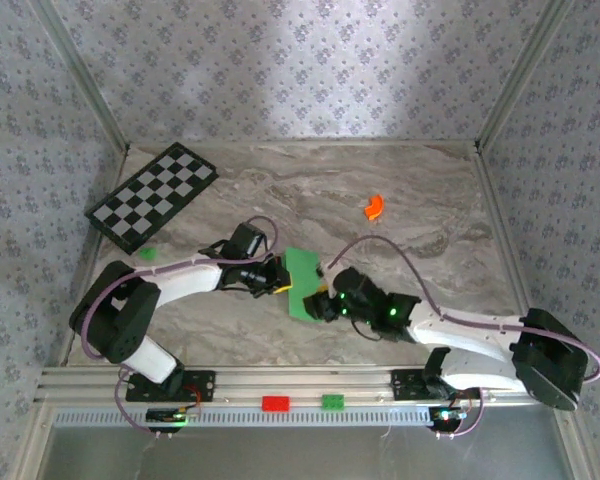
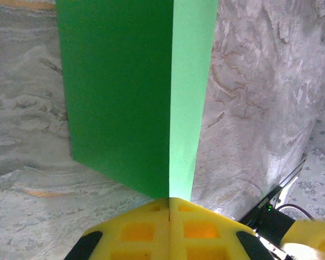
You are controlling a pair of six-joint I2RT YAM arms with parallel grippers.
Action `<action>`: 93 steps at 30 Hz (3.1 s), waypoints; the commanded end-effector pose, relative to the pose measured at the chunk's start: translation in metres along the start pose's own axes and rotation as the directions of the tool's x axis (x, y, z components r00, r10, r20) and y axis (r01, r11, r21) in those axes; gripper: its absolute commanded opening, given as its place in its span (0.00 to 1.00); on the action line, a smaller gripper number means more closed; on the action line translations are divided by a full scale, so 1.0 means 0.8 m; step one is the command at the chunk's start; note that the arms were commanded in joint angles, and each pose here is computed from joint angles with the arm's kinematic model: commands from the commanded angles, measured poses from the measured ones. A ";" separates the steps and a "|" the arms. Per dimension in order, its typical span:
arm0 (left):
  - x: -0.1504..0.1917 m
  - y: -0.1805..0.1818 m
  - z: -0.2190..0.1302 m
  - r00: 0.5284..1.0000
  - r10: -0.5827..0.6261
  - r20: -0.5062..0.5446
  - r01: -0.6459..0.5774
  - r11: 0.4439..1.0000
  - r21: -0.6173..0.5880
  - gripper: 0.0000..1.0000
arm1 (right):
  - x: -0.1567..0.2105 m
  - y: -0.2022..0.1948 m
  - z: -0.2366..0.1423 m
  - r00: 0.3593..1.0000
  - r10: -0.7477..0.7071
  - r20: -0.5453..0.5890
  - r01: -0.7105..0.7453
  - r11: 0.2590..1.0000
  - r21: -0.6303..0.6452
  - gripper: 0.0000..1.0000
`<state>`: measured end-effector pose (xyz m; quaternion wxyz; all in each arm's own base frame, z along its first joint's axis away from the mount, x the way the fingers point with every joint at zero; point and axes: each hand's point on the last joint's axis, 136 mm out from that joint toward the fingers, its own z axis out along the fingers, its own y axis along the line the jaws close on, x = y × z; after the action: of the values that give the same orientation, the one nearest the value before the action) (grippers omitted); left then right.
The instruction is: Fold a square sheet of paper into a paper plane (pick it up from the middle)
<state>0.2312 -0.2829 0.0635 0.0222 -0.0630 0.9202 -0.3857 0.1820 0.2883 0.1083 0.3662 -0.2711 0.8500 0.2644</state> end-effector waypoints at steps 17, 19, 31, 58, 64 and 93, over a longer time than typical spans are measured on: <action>0.001 -0.005 0.003 1.000 -0.016 -0.021 0.017 1.000 0.009 0.06 | 0.017 0.013 0.045 0.830 -0.552 -0.083 0.534 0.742 0.404 0.55; 0.001 -0.005 0.002 1.000 -0.015 -0.021 0.015 1.000 0.011 0.06 | 0.023 0.014 0.046 0.830 -0.550 -0.095 0.539 0.747 0.389 0.50; 0.002 -0.002 0.003 1.000 -0.012 -0.022 0.012 1.000 -0.002 0.06 | 0.036 0.020 0.045 0.857 -0.508 -0.081 0.507 0.806 0.307 0.35; 0.003 0.002 0.002 1.000 -0.010 -0.021 0.010 1.000 -0.011 0.06 | 0.027 0.022 0.046 0.906 -0.423 -0.016 0.414 0.878 0.239 0.20; 0.003 0.001 0.001 1.000 -0.009 -0.018 0.009 1.000 -0.011 0.06 | 0.030 0.021 0.047 0.911 -0.412 -0.027 0.407 0.884 0.230 0.10; -0.074 -0.036 -0.049 0.989 0.144 0.043 -0.144 0.989 -0.017 0.22 | 0.011 0.033 0.072 0.903 0.363 -0.228 -0.420 0.857 -0.298 0.00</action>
<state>0.2893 -0.2503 0.1042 0.0893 -0.0497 0.9301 -0.3528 0.1953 0.3281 0.0610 0.2238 -0.1915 0.8736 0.3874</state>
